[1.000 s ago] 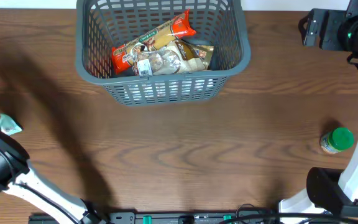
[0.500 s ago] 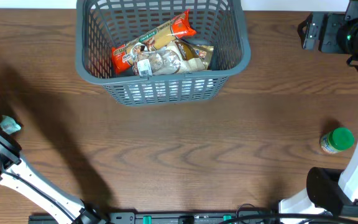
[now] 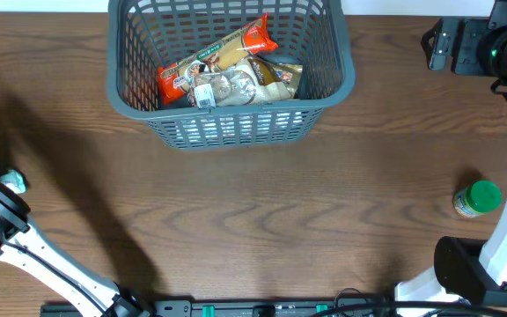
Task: Pack container
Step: 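Move the left gripper to the mint-green wrapper and grasp it, then carry the green wrapper into the basket and release it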
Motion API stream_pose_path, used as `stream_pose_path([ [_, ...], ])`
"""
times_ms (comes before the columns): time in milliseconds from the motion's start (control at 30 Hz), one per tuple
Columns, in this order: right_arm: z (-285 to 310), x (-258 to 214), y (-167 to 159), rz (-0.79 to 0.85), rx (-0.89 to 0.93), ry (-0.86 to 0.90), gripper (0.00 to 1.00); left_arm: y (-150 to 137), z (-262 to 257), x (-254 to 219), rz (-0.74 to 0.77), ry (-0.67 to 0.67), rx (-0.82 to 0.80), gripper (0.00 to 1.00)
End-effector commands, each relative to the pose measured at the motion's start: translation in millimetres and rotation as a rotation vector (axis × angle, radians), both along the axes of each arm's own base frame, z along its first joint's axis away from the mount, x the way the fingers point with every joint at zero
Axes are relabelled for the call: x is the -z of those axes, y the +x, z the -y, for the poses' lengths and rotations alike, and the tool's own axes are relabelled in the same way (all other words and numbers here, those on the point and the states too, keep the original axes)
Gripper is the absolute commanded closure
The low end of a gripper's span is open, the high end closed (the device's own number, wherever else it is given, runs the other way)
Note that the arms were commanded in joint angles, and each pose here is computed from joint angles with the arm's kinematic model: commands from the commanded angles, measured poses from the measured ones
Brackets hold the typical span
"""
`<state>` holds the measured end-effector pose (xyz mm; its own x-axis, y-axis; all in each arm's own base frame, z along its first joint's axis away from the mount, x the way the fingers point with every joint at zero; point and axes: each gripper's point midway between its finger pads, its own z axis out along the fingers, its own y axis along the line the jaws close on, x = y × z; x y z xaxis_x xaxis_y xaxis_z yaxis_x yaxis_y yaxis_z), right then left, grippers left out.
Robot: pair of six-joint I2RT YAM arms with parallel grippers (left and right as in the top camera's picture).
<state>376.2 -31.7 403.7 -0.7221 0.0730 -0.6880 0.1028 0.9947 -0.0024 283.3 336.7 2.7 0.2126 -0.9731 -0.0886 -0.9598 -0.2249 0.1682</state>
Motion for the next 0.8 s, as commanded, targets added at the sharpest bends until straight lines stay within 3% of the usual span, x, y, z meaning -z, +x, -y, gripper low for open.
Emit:
stream_pose_path([
  [0,-4.3,2.0,1.3,-0.005,0.0,0.014,0.01,-8.3,7.8,2.7,-0.039,-0.055,0.126,0.94],
  [267,-4.5,2.5,0.7,-0.008,0.0,0.015,0.01,29.0,24.2,-94.0,0.083,0.059,0.545,0.94],
  [400,-4.5,3.8,-0.7,-0.016,0.0,0.015,0.01,59.0,63.4,-166.5,0.285,0.113,0.82,0.94],
  [533,-4.6,4.0,-0.9,-0.017,-0.001,0.015,0.01,80.9,106.0,-251.7,0.49,0.251,1.036,0.94],
  [667,-4.5,3.9,-0.8,-0.016,0.0,0.015,0.01,103.9,182.7,-334.3,0.703,0.44,1.548,0.94],
  [767,-4.6,3.7,-0.7,-0.015,-0.001,0.015,0.01,107.6,242.2,-371.4,0.696,0.626,1.96,0.94],
])
